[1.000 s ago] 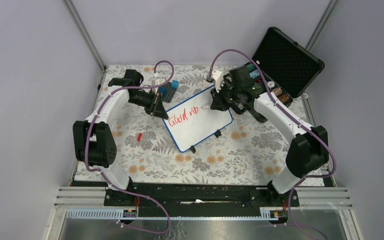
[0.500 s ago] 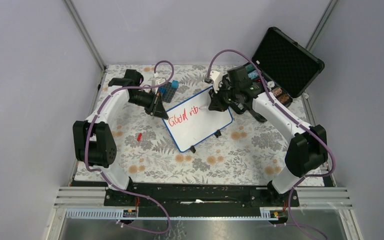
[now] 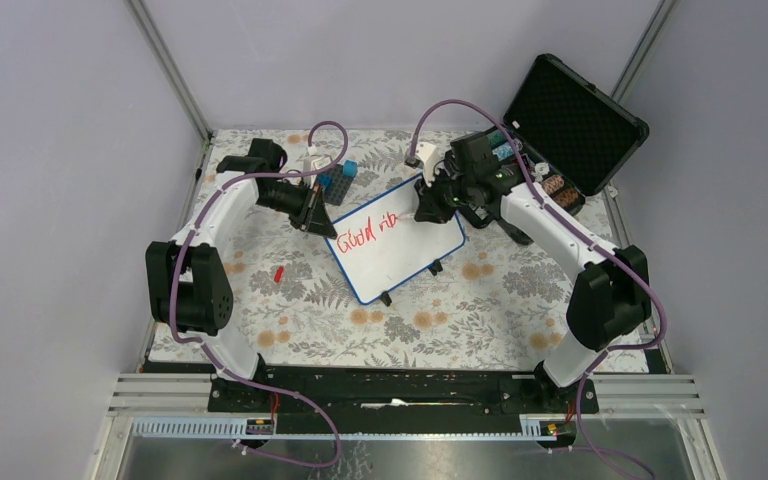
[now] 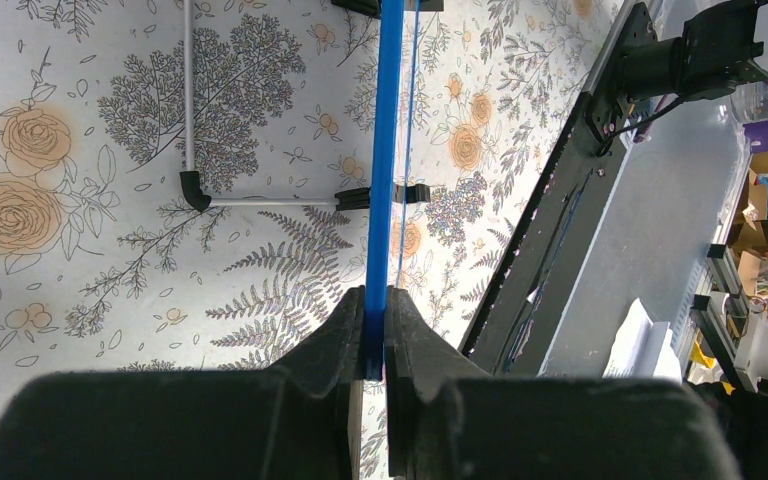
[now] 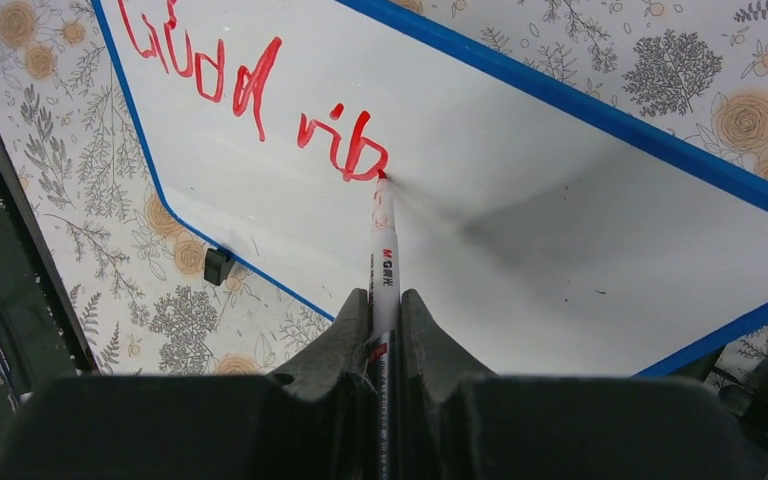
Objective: Write a sentence on the whiteboard
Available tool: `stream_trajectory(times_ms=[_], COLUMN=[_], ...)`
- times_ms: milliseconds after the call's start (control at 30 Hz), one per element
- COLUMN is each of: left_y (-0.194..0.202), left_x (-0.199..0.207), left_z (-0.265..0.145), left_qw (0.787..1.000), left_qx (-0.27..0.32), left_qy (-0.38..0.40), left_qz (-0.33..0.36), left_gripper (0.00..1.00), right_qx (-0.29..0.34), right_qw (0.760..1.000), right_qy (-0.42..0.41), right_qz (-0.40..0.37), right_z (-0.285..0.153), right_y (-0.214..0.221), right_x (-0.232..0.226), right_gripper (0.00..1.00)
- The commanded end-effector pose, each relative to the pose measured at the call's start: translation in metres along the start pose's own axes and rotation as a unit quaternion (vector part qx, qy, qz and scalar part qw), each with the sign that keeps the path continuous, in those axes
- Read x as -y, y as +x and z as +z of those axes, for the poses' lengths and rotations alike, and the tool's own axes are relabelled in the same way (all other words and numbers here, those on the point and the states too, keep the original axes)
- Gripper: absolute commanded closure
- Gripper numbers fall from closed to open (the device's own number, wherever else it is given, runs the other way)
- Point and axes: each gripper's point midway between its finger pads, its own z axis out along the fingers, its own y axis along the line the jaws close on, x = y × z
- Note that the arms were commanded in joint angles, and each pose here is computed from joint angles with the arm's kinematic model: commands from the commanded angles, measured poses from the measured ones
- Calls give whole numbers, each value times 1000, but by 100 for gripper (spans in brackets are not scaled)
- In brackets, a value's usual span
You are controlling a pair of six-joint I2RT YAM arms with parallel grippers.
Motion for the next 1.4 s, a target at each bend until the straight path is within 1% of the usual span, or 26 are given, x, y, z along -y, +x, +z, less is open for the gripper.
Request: stream_trajectory(times_ms=[0,367,600,1000,1367], left_y=[0,0,-1,0,0], left_x=[-6,-6,-6,-7,-7], left_z=[4,3,3,3,3], left_qw=[1000,1000,1000,1000,1000], left_qx=[-7,-7,-6,-7,-7], left_qy=[-15,-18,-17,-18,-19], left_qz=[21,22,21,23,24], left_gripper=[100,100,100,100,100], right_qx=[18,20,29,12,-8], right_qw=[999,998,999,1000,1000], right_qy=[37,56,35,7,11], right_qz=[-19,-23,-17,-23,-22], right_z=[-14,-19,-17,-1,-1], right_y=[-16,-22,-31,-21,0], right_x=[20,33,27,6,2], right_gripper=[100,100,100,100,100])
